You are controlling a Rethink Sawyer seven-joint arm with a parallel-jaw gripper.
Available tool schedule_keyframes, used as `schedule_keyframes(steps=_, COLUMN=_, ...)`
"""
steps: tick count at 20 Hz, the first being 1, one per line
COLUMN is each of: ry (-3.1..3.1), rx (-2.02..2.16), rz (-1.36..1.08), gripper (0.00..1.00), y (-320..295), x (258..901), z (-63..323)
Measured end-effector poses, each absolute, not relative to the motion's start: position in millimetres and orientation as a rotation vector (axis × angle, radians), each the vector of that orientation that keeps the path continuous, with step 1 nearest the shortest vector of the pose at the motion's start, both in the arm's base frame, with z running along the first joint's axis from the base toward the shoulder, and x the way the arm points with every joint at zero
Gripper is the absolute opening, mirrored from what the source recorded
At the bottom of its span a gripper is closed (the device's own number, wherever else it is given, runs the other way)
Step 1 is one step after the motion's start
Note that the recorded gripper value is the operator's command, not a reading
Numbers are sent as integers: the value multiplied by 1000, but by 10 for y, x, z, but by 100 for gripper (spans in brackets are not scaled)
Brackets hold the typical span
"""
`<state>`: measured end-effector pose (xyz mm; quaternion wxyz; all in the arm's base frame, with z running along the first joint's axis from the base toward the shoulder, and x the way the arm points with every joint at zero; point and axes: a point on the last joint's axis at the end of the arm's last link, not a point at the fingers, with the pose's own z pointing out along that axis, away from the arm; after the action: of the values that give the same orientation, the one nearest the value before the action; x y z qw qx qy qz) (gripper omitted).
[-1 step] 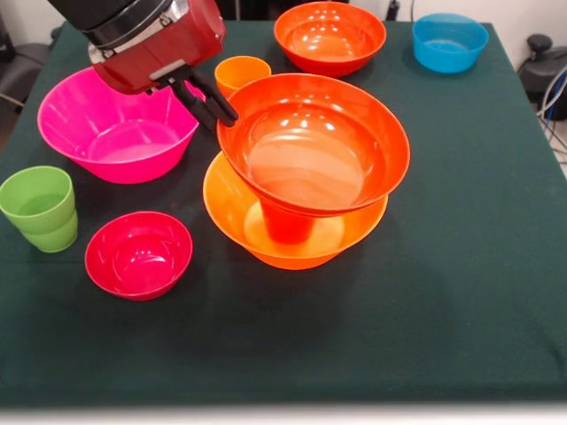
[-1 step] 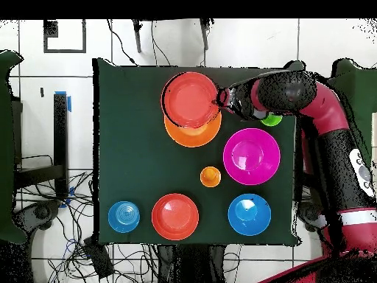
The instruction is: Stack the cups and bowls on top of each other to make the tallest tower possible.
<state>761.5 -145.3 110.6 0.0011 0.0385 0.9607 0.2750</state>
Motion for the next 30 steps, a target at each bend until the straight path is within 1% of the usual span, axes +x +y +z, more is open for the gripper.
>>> schedule_keyframes(steps=22, ry=3048, rx=87, rz=871, gripper=0, y=-1410, x=7435, z=937)
schedule_keyframes(steps=30, ry=3038, rx=85, rz=878, gripper=0, y=-1424, x=7438, z=943)
